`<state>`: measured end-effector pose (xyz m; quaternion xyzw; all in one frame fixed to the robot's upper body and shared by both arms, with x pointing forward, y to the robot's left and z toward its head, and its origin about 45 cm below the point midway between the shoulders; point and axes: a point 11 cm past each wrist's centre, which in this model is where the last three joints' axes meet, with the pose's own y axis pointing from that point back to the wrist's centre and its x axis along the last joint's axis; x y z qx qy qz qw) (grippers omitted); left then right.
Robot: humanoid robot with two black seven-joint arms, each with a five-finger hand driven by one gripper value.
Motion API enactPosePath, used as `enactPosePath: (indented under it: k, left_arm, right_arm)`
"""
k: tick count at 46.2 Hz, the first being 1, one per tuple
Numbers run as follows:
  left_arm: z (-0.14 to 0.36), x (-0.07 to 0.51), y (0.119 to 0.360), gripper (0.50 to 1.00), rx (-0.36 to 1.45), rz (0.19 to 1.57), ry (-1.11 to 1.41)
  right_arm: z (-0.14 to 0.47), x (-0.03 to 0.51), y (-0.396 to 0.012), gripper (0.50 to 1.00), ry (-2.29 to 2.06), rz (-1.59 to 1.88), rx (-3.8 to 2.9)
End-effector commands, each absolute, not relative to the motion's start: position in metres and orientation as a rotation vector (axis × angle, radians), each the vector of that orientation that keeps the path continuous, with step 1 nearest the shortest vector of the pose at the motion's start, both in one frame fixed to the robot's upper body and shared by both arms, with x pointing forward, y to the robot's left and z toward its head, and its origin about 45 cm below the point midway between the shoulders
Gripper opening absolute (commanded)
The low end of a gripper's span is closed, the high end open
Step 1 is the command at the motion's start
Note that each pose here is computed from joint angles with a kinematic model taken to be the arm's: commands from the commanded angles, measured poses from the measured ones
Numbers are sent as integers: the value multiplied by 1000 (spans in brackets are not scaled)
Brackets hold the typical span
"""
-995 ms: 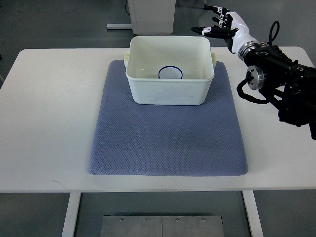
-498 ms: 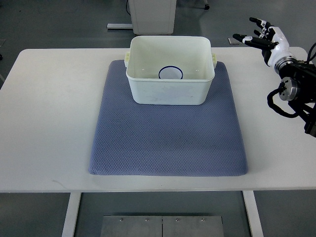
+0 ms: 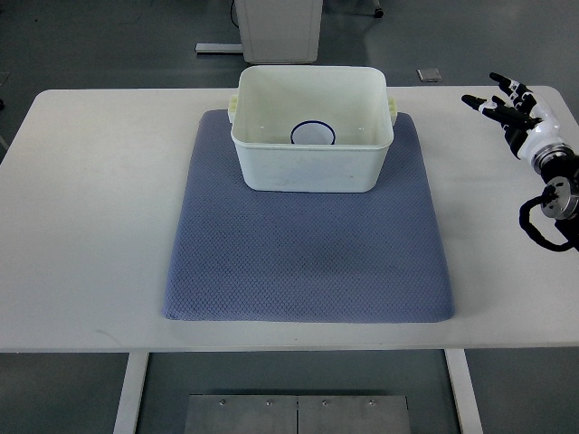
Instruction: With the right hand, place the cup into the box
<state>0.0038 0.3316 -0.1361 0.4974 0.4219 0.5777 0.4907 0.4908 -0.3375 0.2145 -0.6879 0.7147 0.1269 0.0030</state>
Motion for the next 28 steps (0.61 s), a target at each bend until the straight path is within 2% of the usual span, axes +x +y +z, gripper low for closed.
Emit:
enactPosePath:
  k: [1, 9, 28]
  left_arm:
    - [-136, 4, 332, 1000, 1207, 1404, 1025]
    - [-136, 4, 332, 1000, 1208, 1403, 1024]
    - [-136, 4, 332, 1000, 1207, 1404, 1025]
  right_arm:
    - [210, 489, -336, 1000, 2234, 427, -2145]
    - [193, 480, -340, 1000, 2233, 508, -2088]
    - [172, 474, -307, 1000, 2152, 611, -2117]
